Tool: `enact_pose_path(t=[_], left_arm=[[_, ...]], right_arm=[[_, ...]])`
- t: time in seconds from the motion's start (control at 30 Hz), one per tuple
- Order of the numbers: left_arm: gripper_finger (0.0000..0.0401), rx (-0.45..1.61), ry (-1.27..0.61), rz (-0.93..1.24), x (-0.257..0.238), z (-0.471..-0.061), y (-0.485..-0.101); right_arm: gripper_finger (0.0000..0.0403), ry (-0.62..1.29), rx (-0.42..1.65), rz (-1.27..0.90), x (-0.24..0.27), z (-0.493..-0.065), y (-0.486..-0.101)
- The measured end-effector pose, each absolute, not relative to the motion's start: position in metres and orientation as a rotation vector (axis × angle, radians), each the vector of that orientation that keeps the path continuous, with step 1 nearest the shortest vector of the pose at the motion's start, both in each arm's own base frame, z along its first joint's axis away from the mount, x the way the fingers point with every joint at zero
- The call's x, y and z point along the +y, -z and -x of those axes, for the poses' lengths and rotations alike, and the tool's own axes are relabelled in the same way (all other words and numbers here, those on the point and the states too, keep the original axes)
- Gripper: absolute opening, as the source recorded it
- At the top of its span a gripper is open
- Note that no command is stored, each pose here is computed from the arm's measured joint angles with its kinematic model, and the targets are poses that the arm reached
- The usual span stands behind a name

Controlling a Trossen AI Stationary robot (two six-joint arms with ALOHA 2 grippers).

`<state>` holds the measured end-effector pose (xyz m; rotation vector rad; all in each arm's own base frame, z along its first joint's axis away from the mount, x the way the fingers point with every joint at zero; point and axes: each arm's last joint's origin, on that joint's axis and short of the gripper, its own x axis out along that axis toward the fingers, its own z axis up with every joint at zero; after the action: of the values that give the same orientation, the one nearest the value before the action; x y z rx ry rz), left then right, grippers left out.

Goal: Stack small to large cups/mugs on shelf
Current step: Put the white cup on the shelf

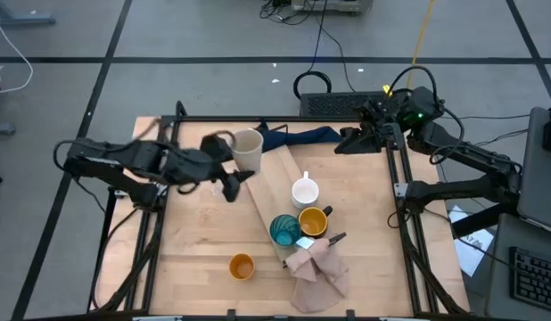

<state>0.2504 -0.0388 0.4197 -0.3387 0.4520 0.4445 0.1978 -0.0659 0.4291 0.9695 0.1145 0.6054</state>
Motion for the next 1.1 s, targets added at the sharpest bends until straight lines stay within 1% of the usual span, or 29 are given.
enact_pose_path(t=[0.2, 0.33, 0.43, 0.5, 0.67, 0.9, 1.1], left_arm=[[0.0298, 0.474, -0.528, 0.273, -0.051, -0.263, -0.406], [0.0282, 0.541, -0.588, 0.273, -0.056, -0.268, -0.392], [0.0273, 0.550, -0.624, 0.265, -0.060, -0.271, -0.386], [0.0274, 0.556, -0.626, 0.263, -0.062, -0.273, -0.383], [0.0295, 0.569, -0.658, 0.275, -0.067, -0.279, -0.374], [0.0279, 0.562, -0.704, 0.298, -0.079, -0.288, -0.361], [0.0294, 0.532, -0.730, 0.285, -0.096, -0.296, -0.349]], right_arm=[[0.0137, -0.586, 0.096, -0.954, -0.066, -0.198, -0.429], [0.0137, -0.586, 0.096, -0.956, -0.066, -0.198, -0.429], [0.0137, -0.587, 0.099, -0.959, -0.066, -0.198, -0.429], [0.0137, -0.589, 0.100, -0.960, -0.066, -0.198, -0.429], [0.0137, -0.594, 0.113, -0.988, -0.066, -0.198, -0.429], [0.0137, -0.618, 0.135, -0.990, -0.065, -0.197, -0.429], [0.0137, -0.660, 0.167, -0.975, -0.063, -0.194, -0.430]])
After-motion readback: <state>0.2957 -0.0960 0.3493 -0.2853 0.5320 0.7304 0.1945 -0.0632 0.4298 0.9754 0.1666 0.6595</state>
